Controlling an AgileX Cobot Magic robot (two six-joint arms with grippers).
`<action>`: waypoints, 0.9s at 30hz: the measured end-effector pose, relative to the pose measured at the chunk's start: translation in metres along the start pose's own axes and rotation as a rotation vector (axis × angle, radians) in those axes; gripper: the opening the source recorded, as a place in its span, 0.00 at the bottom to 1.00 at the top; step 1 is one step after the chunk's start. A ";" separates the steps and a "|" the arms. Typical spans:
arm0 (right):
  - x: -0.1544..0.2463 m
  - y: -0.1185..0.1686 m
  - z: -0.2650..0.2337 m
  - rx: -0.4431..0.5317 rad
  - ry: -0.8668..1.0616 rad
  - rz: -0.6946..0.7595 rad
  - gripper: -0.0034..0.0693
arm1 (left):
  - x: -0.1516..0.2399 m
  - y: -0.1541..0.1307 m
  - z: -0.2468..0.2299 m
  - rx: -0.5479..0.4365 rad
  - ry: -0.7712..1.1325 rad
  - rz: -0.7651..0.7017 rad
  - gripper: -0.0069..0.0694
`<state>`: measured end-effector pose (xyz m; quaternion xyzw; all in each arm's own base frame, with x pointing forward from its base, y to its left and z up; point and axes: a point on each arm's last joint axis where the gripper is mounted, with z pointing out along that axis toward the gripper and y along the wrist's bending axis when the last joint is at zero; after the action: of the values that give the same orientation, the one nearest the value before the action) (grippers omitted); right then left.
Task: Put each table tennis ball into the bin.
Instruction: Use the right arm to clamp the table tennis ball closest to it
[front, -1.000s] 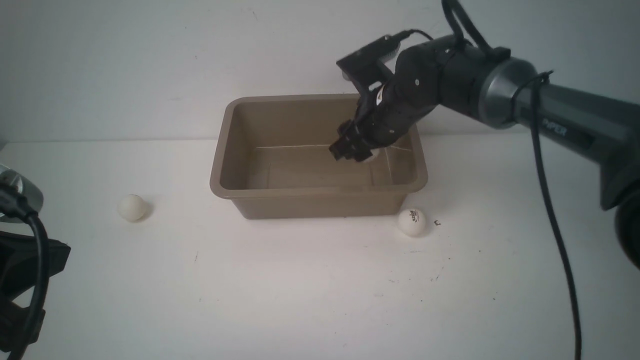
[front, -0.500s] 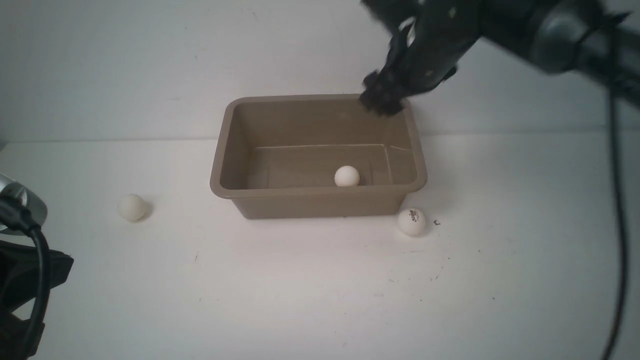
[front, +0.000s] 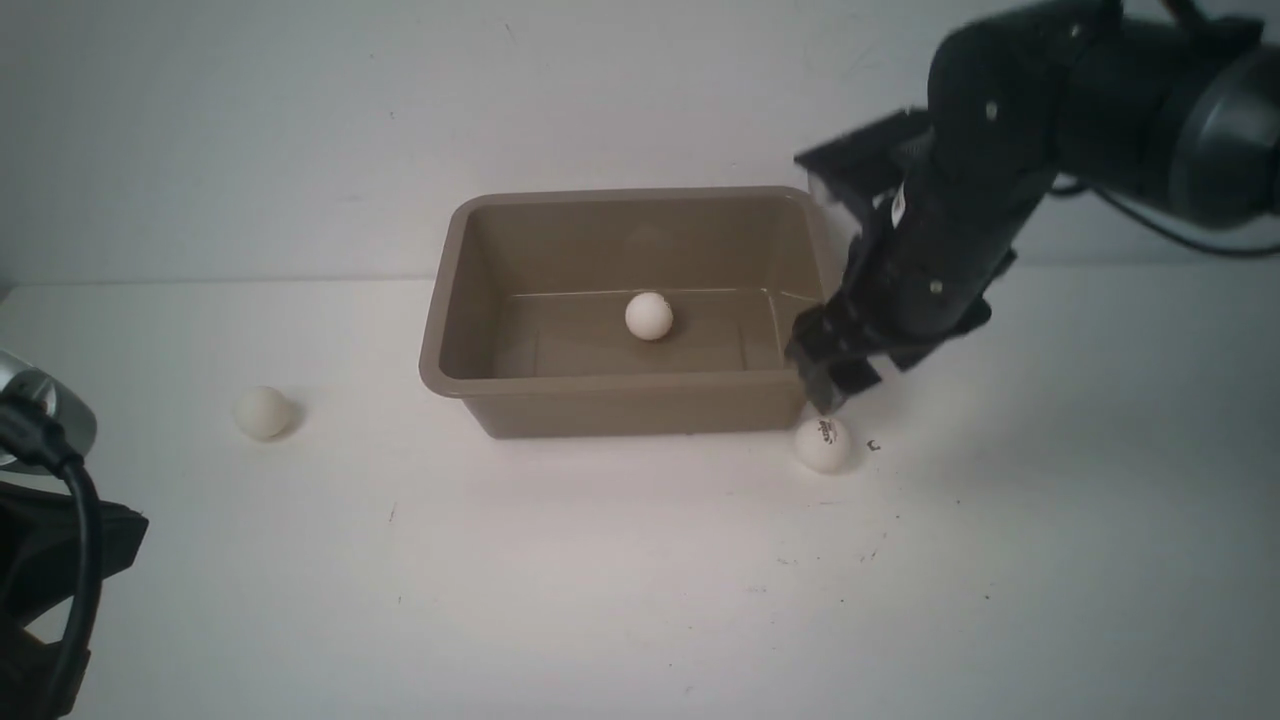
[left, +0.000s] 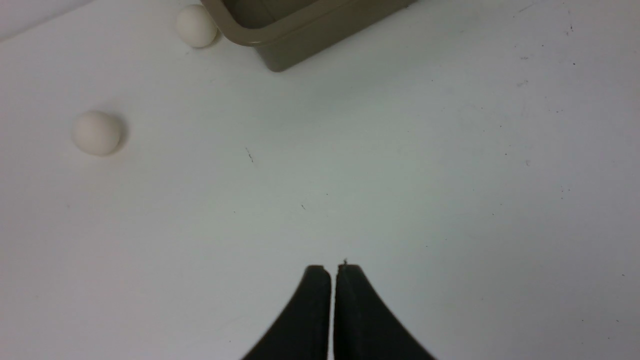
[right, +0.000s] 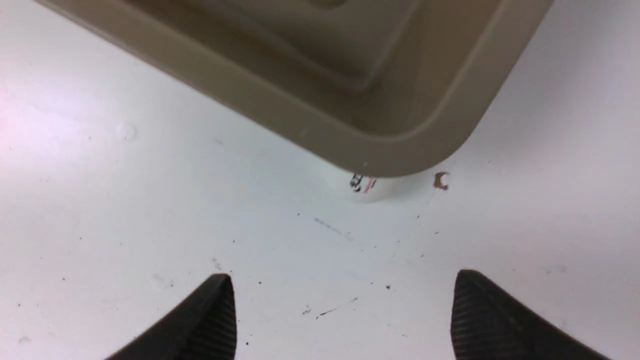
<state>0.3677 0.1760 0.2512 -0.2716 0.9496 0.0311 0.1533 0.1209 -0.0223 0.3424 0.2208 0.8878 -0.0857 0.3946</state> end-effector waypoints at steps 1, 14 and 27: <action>0.002 0.000 0.003 -0.005 -0.001 0.003 0.77 | 0.000 0.000 0.000 0.001 0.001 0.000 0.09; 0.001 0.001 0.036 -0.007 -0.130 0.020 0.77 | 0.001 -0.001 0.000 0.011 0.013 0.000 0.09; 0.000 -0.002 0.066 0.018 -0.118 0.011 0.77 | 0.001 -0.001 0.000 0.012 0.014 0.000 0.09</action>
<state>0.3869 0.1842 0.1884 -0.2628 0.9406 0.0392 0.2115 0.1196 -0.0229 0.3414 0.2238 0.8901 -0.0896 0.3868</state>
